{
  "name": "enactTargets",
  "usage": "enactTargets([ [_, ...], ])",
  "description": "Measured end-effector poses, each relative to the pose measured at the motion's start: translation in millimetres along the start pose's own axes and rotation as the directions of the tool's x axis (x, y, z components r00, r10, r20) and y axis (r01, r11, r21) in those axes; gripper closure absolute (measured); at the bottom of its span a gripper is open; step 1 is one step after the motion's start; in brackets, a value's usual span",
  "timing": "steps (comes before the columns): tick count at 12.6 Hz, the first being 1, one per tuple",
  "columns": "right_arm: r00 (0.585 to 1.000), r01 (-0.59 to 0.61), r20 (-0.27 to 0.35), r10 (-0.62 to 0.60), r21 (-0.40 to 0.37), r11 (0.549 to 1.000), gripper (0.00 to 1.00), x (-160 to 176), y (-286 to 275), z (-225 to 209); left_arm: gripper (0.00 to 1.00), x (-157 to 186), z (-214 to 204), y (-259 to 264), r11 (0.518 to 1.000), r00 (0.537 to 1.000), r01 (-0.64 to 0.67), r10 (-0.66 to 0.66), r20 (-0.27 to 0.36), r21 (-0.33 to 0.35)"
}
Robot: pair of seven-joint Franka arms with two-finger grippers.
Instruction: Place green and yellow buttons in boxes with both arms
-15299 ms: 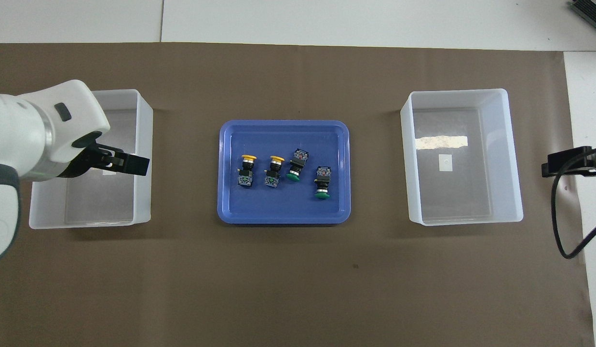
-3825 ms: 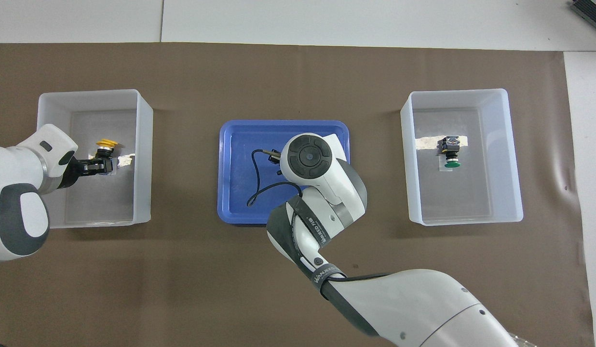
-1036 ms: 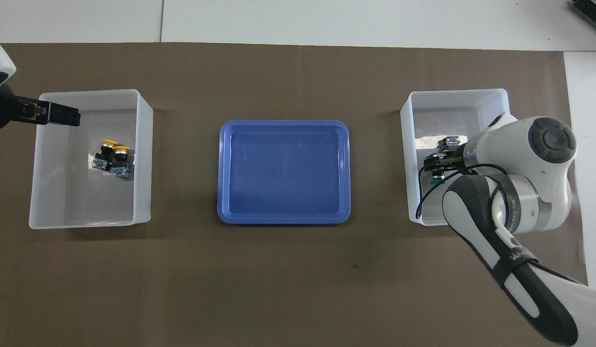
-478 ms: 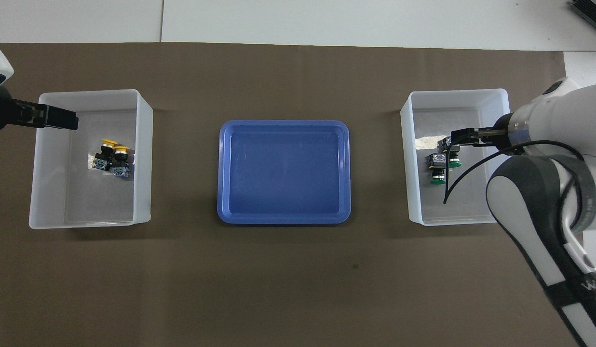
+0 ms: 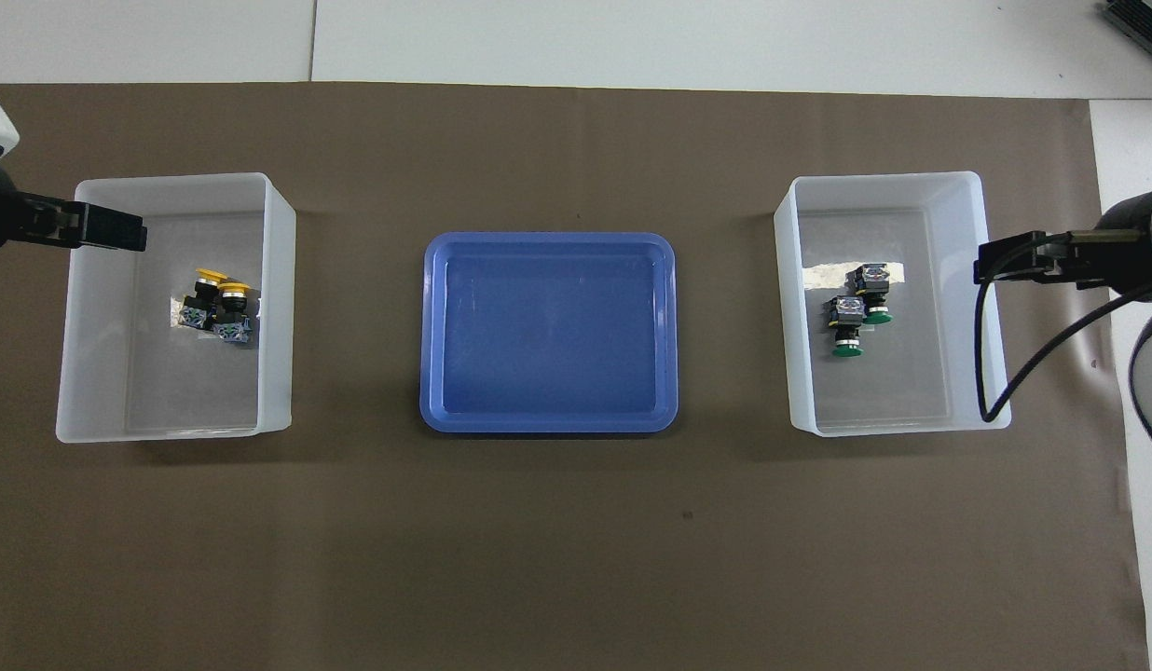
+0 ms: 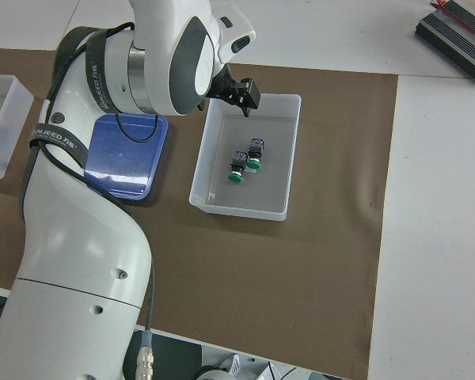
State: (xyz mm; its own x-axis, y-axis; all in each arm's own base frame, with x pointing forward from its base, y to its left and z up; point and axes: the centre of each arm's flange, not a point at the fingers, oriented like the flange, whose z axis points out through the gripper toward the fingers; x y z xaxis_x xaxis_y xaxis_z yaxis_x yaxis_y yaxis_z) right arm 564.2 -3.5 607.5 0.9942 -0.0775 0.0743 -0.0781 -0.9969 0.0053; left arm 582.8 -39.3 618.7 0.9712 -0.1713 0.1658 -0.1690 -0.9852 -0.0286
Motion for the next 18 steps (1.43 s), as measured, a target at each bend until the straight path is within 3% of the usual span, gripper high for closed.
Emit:
enactTargets([
  [4,0.996,-0.043,0.075,0.043,-0.009,0.999,0.00,-12,25,-24,0.00,-3,-2,-16,1.000,1.000,0.028,-0.028,0.004,0.005],
  [10,0.996,-0.038,0.080,0.039,-0.008,0.999,0.00,-18,23,-32,0.00,-17,-9,-28,0.999,0.997,0.052,-0.052,0.063,0.005],
  [18,0.995,-0.039,0.086,0.040,-0.009,0.999,0.00,-19,23,-31,0.00,-29,-18,15,1.000,0.990,-0.016,0.018,0.140,-0.013],
])
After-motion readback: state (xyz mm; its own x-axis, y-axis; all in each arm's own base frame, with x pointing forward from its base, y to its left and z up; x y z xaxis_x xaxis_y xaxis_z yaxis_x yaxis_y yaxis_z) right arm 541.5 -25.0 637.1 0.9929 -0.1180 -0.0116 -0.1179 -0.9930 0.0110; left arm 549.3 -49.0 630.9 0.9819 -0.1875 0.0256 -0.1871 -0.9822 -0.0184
